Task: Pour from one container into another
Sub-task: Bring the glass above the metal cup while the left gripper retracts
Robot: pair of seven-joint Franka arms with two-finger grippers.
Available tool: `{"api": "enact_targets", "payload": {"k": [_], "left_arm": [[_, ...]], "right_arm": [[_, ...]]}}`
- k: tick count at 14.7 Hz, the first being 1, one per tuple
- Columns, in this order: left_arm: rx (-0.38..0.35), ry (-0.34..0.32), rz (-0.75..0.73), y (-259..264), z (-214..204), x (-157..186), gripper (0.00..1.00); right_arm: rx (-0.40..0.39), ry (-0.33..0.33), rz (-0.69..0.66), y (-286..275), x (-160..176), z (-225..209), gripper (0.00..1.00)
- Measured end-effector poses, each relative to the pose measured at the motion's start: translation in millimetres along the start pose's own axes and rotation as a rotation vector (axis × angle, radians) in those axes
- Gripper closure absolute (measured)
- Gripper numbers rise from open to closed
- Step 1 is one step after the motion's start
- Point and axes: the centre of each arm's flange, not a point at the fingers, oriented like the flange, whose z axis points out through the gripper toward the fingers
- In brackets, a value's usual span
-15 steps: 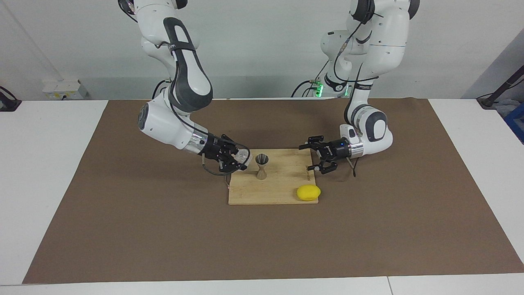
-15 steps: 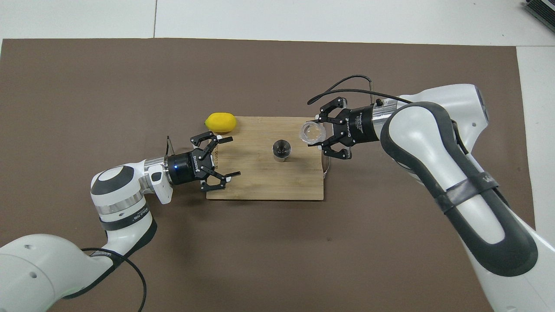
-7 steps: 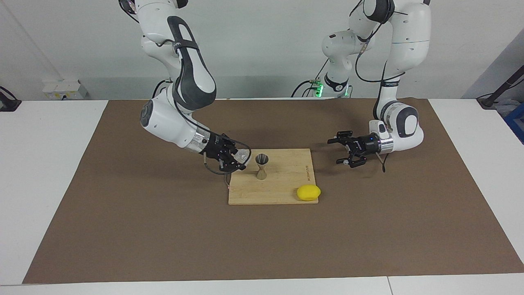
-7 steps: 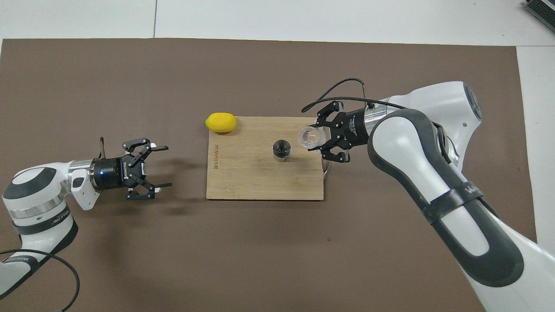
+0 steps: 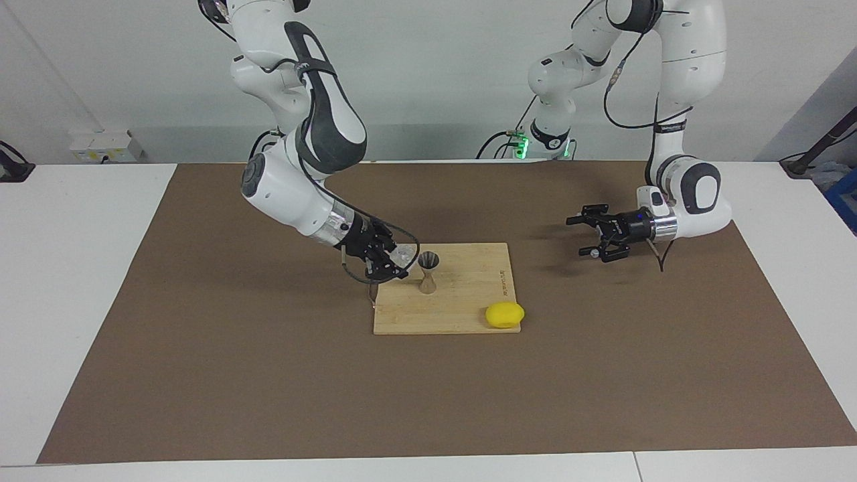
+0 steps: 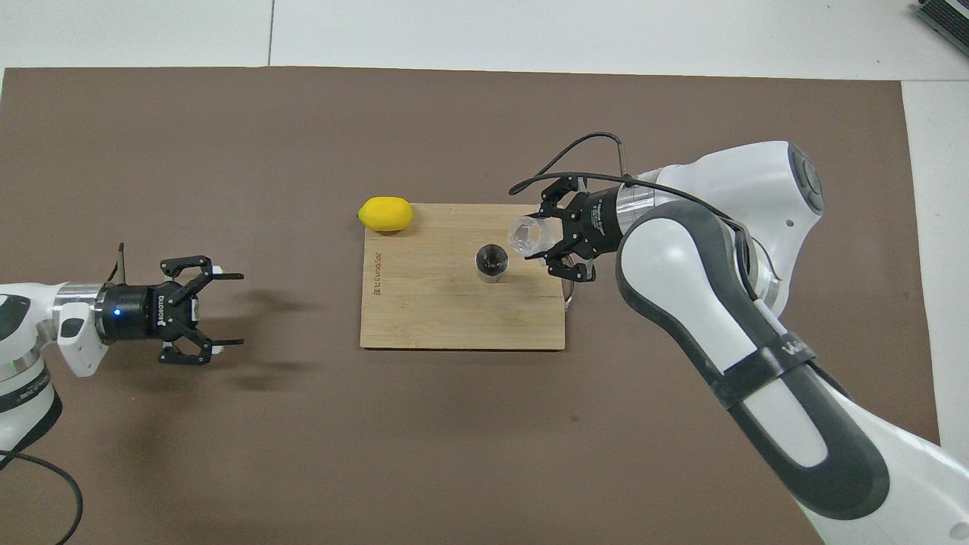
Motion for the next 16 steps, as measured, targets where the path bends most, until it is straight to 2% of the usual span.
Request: {"api": "enact_targets", "payload": {"k": [5,8,12,16], "left_arm": [[-0.054,-0.15,-0.006,-7.6,-57.1,25.3,0.0],[-0.101,-0.288,0.0,-22.9,-90.5,52.0,0.0],[-0.124,-0.453,-0.016,-32.7,-125.5,90.4,0.0],[-0.121,-0.604,-0.134,-26.3,-140.9,125.4,0.0]], "right_arm": [[0.007,0.036,0.003,-0.5,-7.8,1.5,0.49],[0.006,0.058,0.001,0.8,-16.1,4.8,0.49],[0.0,0.111,-0.014,2.4,-19.4,7.6,0.49],[-0.01,0.126,-0.022,5.6,-26.6,13.0,0.49]]}}
